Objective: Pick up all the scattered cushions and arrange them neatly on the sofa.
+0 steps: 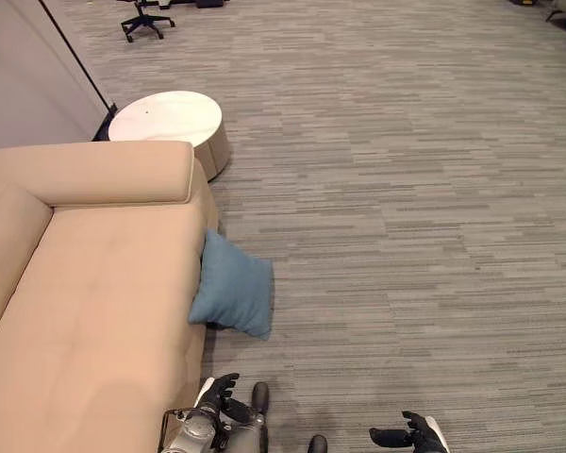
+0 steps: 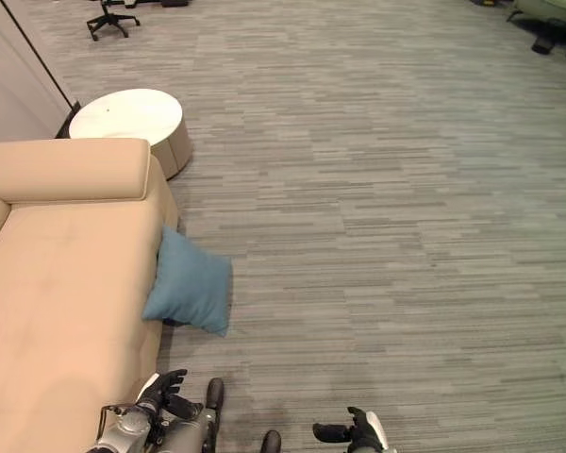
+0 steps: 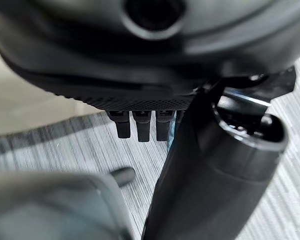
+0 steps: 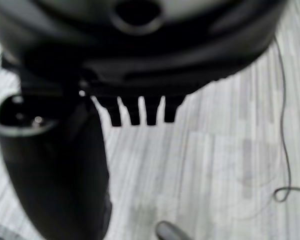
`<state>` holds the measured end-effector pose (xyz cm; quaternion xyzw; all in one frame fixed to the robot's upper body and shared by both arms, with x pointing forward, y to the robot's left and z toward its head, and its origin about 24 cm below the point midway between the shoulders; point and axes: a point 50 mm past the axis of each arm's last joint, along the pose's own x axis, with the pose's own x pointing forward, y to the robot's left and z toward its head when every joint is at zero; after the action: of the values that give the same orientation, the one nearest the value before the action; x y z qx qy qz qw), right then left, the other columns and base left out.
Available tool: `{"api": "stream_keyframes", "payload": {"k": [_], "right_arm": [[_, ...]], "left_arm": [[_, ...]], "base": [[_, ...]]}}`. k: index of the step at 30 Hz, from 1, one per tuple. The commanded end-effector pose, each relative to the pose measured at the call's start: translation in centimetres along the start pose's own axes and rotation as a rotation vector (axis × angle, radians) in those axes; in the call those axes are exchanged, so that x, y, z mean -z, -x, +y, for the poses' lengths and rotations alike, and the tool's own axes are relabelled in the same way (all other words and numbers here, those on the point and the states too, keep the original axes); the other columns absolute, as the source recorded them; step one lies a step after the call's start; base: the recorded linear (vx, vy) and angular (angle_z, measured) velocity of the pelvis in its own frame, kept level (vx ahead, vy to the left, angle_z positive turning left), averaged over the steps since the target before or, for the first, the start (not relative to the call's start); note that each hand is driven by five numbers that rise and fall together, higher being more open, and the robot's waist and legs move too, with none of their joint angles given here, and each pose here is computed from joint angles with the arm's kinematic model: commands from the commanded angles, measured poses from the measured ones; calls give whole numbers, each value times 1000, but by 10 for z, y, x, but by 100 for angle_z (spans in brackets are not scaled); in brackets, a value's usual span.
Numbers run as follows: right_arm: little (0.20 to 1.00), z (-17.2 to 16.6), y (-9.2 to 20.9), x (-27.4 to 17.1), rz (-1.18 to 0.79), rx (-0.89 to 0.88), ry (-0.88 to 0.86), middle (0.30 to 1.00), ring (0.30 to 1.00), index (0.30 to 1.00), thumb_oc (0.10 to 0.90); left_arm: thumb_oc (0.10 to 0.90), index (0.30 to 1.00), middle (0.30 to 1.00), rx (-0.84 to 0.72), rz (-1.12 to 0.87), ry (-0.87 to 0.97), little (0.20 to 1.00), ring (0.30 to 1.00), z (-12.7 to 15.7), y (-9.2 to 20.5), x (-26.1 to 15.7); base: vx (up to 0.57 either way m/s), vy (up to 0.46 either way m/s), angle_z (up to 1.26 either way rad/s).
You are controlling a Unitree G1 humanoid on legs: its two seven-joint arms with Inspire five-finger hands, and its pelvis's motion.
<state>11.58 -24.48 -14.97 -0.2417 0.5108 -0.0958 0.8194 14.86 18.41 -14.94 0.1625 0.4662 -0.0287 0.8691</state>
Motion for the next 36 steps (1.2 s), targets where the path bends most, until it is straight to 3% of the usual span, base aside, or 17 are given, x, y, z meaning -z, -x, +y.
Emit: {"api": "stream_keyframes", "payload": {"k": [1, 20, 36], "right_arm": [[900, -31, -7, -7, -19, 78, 43, 900, 900, 900, 800], [900, -14, -5, -14, -69, -24, 71, 900, 900, 900, 800], [900, -21, -6, -10, -47, 1, 20, 900, 900, 900, 800]], "left_arm": [[800, 900, 900, -42, 32, 16, 900, 900, 14, 3, 16], [800, 900, 900, -61, 30, -2, 900, 900, 24, 3, 16], [800, 900, 900, -4, -14, -10, 900, 900, 9, -1, 0]], "base": [[245, 74, -58], [139, 6, -2], [221, -259, 33]]}}
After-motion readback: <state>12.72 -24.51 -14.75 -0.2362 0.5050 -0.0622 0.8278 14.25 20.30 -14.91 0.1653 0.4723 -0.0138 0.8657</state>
